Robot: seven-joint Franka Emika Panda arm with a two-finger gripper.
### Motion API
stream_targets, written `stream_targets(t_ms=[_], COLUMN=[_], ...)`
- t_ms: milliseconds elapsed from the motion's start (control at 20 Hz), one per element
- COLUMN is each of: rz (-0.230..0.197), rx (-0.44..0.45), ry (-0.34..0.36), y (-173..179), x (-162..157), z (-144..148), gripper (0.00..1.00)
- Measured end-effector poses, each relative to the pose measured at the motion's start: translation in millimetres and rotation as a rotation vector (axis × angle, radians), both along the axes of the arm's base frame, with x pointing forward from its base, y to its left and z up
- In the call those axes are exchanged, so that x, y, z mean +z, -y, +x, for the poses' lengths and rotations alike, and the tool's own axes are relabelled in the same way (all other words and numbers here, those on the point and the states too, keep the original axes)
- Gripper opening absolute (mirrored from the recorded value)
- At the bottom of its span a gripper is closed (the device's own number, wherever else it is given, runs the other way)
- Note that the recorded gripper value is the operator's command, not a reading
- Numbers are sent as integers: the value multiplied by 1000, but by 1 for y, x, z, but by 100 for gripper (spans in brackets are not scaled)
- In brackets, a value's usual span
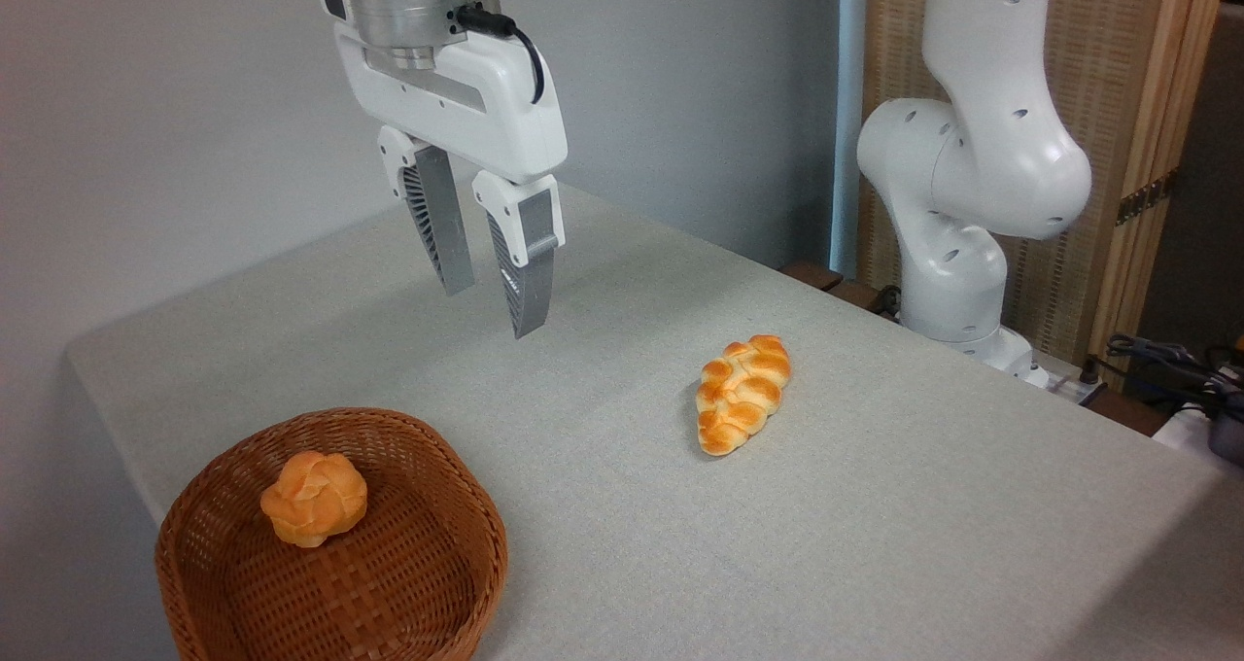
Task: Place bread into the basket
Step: 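Move the open gripper over the braided bread loaf and lower it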
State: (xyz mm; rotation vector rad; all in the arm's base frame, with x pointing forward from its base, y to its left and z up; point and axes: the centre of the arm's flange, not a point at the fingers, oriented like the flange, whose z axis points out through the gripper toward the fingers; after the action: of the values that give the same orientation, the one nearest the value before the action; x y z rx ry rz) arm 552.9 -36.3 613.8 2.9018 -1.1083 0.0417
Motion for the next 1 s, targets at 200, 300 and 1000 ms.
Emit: stream_targets(t_ms=[200,300,1000], rz=[0,0,-4], rx=[0,0,49], ry=[-1,-1,-153], y=[0,0,-16], x=[-1,-1,-54], z=[0,0,-97], gripper=[100,100,100])
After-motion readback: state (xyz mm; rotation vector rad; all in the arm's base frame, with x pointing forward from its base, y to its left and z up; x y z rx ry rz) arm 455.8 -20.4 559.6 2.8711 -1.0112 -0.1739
